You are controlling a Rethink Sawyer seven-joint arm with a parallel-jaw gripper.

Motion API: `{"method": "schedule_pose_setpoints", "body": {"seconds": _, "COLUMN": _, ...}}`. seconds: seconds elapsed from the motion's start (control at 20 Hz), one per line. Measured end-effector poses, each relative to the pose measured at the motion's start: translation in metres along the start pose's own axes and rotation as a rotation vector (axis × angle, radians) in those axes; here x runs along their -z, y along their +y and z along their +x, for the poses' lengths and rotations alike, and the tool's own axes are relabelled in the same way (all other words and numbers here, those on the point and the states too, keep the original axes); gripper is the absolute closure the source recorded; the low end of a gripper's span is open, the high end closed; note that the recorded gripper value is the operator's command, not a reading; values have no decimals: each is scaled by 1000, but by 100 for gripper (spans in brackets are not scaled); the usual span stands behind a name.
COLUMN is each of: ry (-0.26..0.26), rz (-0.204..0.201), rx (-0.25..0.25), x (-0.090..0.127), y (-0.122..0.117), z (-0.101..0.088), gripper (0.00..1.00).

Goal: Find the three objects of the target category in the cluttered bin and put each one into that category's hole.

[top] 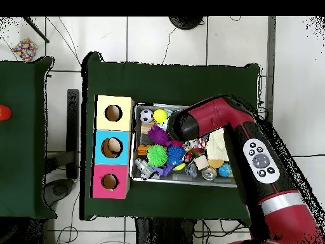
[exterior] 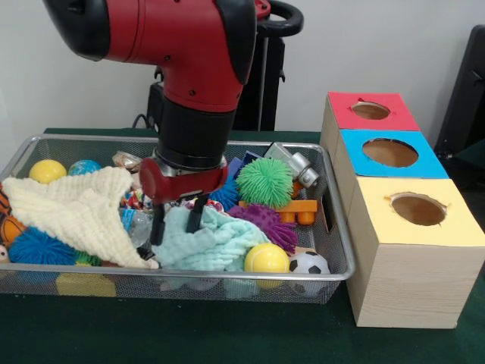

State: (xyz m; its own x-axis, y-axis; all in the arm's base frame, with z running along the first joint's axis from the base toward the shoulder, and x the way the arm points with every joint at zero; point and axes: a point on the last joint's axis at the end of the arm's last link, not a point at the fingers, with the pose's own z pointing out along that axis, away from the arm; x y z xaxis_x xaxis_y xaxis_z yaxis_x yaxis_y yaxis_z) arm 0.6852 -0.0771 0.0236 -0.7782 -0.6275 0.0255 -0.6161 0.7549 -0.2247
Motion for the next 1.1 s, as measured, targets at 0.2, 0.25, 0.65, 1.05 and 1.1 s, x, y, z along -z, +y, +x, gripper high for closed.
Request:
{"method": "schedule_pose_setpoints", "body": {"seconds": 0.2, "ry": 39, "rz": 17, "rx": -12, "x": -3, "y": -9, "z": 7, "gripper": 0}}
{"method": "schedule_pose_setpoints", "body": {"seconds": 0.25, "ry": 48, "rz": 20, "rx": -16, "x": -4, "y": -12, "z": 10, "gripper": 0}}
{"method": "schedule_pose_setpoints", "body": {"seconds": 0.65, "ry": 121, "rz": 49, "rx": -70, "x": -17, "y": -42, "z": 33, "gripper": 0}}
{"method": "schedule_pose_setpoints", "body": {"seconds": 1.05, "ry": 148, "rz": 64, "rx": -95, "x": -27, "y": -55, "z": 44, "gripper": 0}}
{"method": "schedule_pose_setpoints", "body": {"seconds": 1.1, "ry": 151, "rz": 65, "rx": -96, "x": -28, "y": -55, "z": 45, "gripper": 0}}
